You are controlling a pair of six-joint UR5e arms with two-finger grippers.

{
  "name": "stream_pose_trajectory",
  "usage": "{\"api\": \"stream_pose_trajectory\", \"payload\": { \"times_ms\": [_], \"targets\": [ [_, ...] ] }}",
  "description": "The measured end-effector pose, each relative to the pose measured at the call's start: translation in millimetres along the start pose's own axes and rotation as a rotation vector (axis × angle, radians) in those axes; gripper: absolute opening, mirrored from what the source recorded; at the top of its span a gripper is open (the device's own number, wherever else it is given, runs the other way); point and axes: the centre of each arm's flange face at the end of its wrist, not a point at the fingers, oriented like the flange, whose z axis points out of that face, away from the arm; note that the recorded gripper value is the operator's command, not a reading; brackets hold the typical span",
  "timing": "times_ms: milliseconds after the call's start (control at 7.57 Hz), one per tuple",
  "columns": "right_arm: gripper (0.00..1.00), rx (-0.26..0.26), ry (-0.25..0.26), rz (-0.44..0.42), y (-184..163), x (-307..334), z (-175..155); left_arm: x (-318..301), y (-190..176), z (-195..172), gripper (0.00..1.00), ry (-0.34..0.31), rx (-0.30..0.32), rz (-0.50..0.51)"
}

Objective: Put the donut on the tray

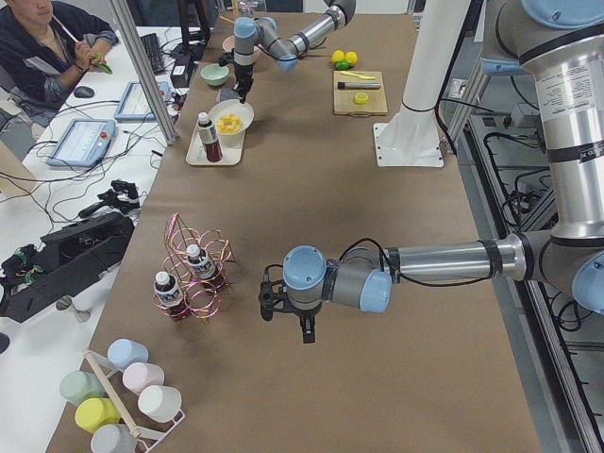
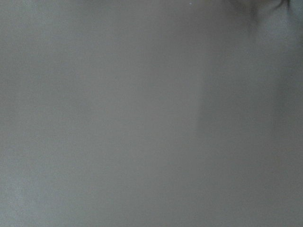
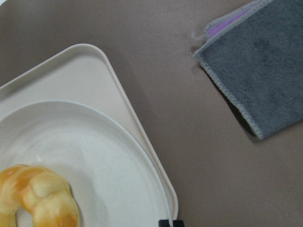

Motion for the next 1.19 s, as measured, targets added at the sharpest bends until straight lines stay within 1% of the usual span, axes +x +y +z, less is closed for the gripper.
{"api": "stream_pose_trajectory", "payload": {
  "times_ms": [264, 396, 528, 925, 1189],
  "targets": [
    [0.00, 0.034, -0.014, 0.009, 1.7, -14.3, 28.1, 0.1, -0.5, -1.4, 0.98, 0.000, 0.004, 0.000],
    [0.78, 0.042, -0.022, 0.010, 2.0, -15.5, 34.0, 0.6, -0.8, -2.0, 0.98, 0.000, 0.005, 0.001],
    [1.00, 0.046, -0.028, 0.007, 2.9, -16.5, 36.0, 0.7, -0.9, -2.3, 0.98, 0.000, 0.006, 0.001],
    [1.00, 0.049, -0.041, -0.036, 5.7, -17.5, 30.6, 0.5, -0.8, -2.5, 0.98, 0.001, 0.006, 0.000],
    [1.00, 0.054, -0.044, -0.108, 0.0, -4.9, 14.9, 0.7, -0.9, -2.6, 0.98, 0.001, 0.006, 0.000]
  ]
}}
